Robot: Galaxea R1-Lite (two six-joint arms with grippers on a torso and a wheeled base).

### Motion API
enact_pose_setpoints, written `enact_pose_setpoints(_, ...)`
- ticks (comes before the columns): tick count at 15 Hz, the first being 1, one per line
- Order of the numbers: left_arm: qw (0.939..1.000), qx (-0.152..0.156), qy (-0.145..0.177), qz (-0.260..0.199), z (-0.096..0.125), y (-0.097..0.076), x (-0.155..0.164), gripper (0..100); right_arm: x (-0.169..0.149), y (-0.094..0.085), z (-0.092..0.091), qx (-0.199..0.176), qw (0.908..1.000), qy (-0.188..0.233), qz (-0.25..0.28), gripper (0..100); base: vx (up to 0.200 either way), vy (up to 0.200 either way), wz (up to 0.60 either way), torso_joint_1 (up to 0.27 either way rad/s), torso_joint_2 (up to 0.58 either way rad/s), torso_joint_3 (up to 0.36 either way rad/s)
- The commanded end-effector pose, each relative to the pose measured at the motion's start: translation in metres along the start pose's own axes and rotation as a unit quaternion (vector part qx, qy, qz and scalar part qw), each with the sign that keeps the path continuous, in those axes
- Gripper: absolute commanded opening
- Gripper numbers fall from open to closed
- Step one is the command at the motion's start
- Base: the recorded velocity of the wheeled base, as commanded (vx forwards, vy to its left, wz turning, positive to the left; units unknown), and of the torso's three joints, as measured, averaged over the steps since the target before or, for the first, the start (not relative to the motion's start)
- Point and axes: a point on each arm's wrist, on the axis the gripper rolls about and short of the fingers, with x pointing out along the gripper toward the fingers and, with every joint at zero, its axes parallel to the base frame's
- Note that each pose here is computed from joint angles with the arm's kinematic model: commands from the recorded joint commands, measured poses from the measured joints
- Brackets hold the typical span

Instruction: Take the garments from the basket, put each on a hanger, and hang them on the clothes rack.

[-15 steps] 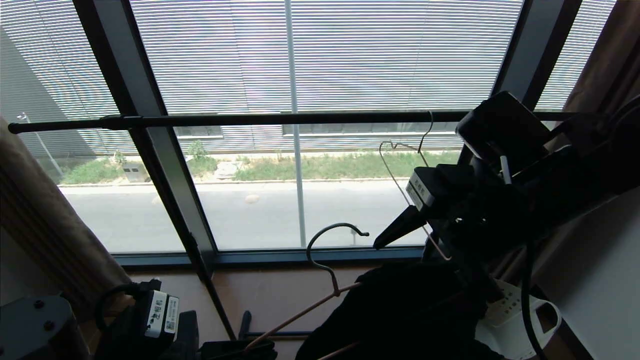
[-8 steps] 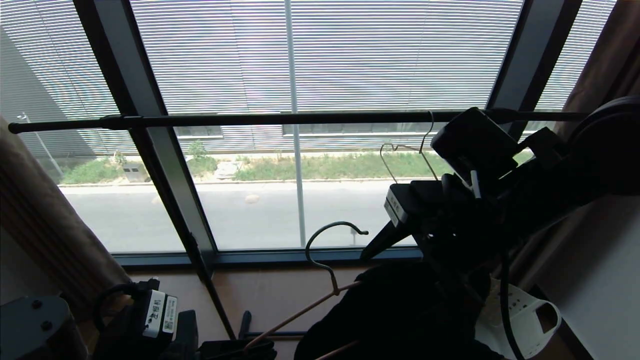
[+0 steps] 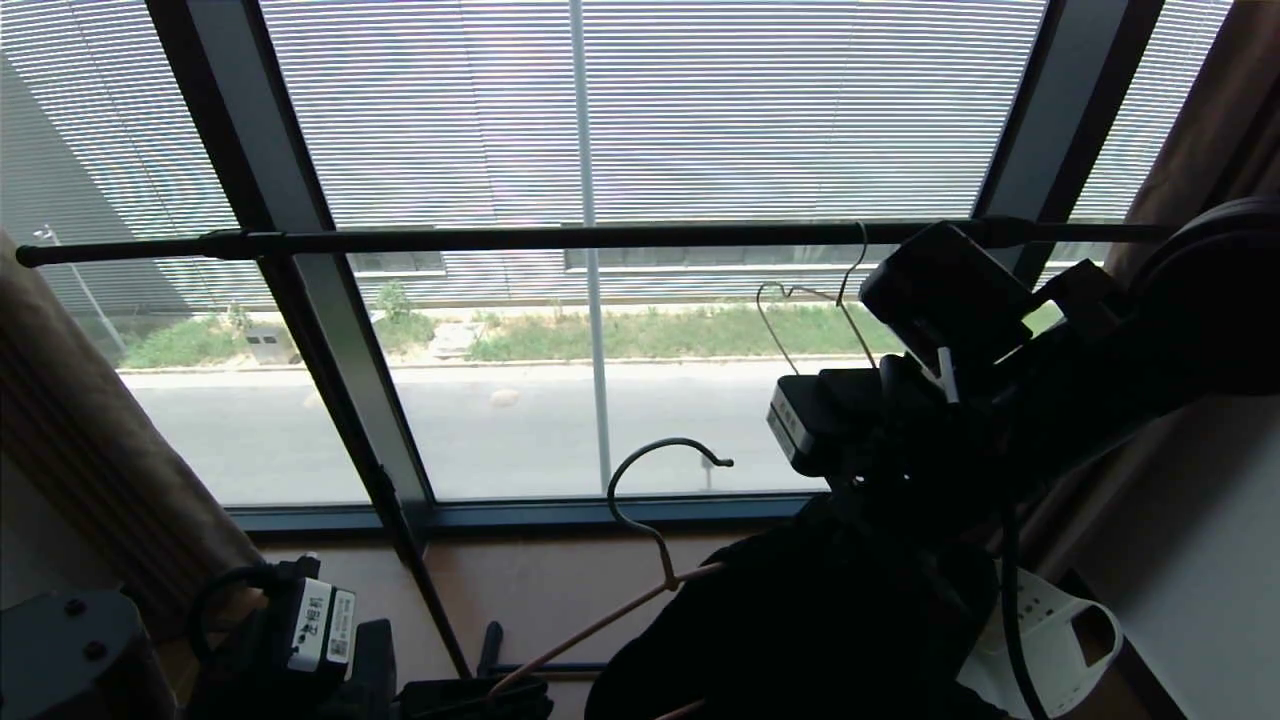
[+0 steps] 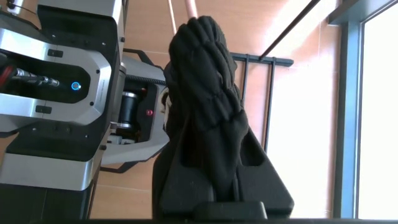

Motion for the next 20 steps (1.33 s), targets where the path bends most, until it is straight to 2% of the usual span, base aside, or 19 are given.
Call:
enact_pose_setpoints(1, 1.0000, 0.000, 0.000, -0.001, 0.000, 0.000, 0.000, 0, -0.001, 0.000, 0.000, -0.001, 1.0000, 0.000, -0.001, 0, 0.000, 0.000, 0.00, 0.000, 0.00, 0.000)
enact_pose_setpoints(12, 1.0000, 0.000, 0.003, -0.002, -0.001, 0.000, 0.000, 0, -0.003, 0.002, 0.001, 0.006, 1.0000, -0.001, -0.003, 0, 0.000, 0.000, 0.00, 0.000, 0.00, 0.000)
enact_pose_setpoints(13, 1.0000, 0.000, 0.003, -0.002, -0.001, 0.000, 0.001, 100, -0.003, 0.002, 0.001, 0.006, 1.0000, -0.001, -0.003, 0, 0.000, 0.000, 0.00, 0.000, 0.00, 0.000)
enact_pose_setpoints(16, 1.0000, -0.008, 0.001, 0.001, 0.000, 0.002, 0.002, 100, -0.004, 0.003, -0.001, 0.012, 0.9999, -0.001, -0.004, 0, 0.000, 0.000, 0.00, 0.000, 0.00, 0.000)
enact_pose_setpoints(17, 0.9998, -0.011, 0.000, 0.014, 0.000, 0.006, 0.000, 100, -0.004, 0.001, -0.001, 0.046, 0.9989, -0.001, -0.005, 0, 0.000, 0.000, 0.00, 0.000, 0.00, 0.000)
enact_pose_setpoints(20, 0.9972, -0.023, -0.017, 0.070, 0.006, 0.025, -0.009, 100, -0.005, 0.000, 0.000, 0.089, 0.9955, 0.008, -0.030, 0, 0.000, 0.000, 0.00, 0.000, 0.00, 0.000)
